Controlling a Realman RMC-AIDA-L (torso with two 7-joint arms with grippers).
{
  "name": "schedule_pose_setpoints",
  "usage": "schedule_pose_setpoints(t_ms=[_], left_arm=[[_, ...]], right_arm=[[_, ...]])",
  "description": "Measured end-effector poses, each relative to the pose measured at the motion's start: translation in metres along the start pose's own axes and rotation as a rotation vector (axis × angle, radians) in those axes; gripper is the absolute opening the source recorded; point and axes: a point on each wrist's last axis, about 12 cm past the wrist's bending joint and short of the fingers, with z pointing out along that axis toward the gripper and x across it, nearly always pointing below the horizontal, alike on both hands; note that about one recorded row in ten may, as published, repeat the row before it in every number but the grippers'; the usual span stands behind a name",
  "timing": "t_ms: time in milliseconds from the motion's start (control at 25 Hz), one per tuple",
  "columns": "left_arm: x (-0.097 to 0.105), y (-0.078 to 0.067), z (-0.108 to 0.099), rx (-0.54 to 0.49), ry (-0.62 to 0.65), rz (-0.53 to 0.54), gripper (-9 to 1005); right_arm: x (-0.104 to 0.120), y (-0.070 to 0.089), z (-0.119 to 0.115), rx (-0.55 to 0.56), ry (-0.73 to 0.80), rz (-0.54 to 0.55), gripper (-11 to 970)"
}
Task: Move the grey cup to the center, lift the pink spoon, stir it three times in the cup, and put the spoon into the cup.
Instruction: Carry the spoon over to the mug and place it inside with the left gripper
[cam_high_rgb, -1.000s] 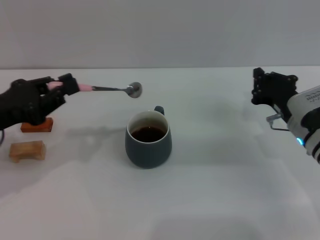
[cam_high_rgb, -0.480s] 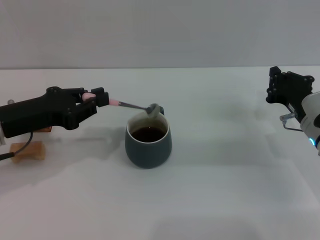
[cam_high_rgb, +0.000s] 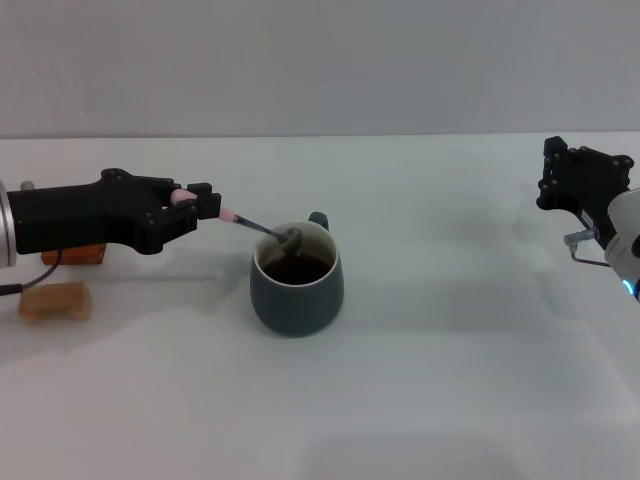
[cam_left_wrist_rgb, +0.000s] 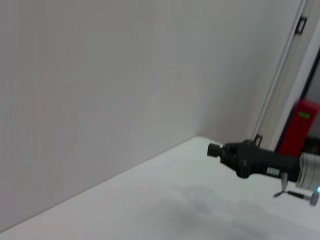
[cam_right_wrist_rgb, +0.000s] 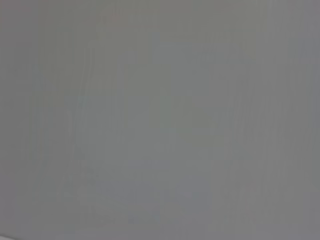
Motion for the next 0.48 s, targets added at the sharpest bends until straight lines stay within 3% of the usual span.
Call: schedule_pose_setpoints(t_ms=[480], left_arm=[[-0.025,-0.007,0.006,0.006,0.13,0.078,157]], right_arm=[[-0.001,-0.001,0.001,0.006,-0.003,0.005,5]])
